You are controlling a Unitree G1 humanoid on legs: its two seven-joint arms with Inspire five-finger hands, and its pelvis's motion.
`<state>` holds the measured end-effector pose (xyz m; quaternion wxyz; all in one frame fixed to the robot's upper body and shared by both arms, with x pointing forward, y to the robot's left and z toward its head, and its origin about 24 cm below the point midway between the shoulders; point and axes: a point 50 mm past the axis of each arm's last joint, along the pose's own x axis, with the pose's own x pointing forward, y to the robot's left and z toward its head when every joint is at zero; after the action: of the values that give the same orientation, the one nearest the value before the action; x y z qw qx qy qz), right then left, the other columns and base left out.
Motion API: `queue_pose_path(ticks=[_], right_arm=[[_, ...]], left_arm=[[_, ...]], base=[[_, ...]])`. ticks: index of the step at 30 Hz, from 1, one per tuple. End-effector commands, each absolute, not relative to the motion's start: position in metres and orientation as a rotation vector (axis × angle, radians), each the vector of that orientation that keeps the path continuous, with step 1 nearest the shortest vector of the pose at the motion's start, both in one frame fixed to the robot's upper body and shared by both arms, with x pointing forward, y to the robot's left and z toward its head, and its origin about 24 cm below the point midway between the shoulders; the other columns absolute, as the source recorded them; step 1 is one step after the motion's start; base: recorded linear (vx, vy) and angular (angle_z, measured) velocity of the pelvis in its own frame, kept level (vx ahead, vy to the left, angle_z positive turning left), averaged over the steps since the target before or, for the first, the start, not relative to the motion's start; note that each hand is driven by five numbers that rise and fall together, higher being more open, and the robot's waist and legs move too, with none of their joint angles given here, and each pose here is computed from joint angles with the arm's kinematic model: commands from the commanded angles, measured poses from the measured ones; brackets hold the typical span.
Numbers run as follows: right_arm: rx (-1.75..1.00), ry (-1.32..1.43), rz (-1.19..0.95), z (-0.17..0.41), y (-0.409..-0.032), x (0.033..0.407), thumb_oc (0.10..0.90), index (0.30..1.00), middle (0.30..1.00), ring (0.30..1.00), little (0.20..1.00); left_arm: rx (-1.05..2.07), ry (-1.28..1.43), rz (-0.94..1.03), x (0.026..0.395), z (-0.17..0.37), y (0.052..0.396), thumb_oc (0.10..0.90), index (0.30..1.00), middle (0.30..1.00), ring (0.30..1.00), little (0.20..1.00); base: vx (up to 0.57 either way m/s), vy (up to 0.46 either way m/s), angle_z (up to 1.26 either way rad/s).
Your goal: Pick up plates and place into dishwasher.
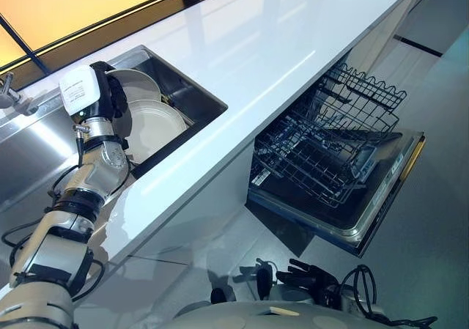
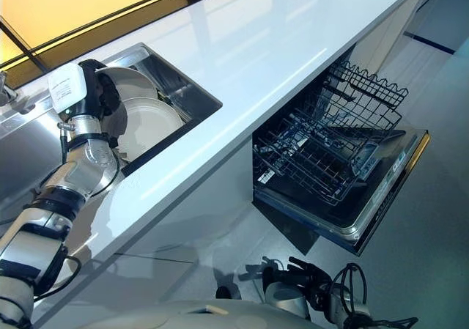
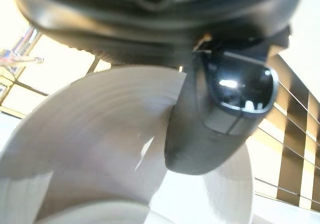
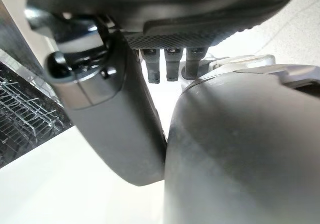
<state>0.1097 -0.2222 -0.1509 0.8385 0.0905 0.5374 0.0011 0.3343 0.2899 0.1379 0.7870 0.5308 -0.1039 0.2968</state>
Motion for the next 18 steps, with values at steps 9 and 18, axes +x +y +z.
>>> queue_pose_path(ticks=[9, 18], right_arm=[[0.207, 1.131, -0.028, -0.153, -0.226, 0.093, 0.8, 0.9, 0.9, 0.9, 0.9], [0.223, 1.107, -0.032, -0.151, -0.23, 0.094, 0.8, 0.9, 0.9, 0.9, 0.9]], left_arm=[[1.195, -0.536, 0.897, 0.305, 0.219, 0.331, 0.1, 0.3, 0.3, 0.3, 0.2], [1.405, -0.405, 0.999, 0.297, 0.249, 0.364, 0.1, 0.3, 0.3, 0.3, 0.2]], base=[[0.0, 0.0, 0.0], [0.02, 0.01, 0.03]])
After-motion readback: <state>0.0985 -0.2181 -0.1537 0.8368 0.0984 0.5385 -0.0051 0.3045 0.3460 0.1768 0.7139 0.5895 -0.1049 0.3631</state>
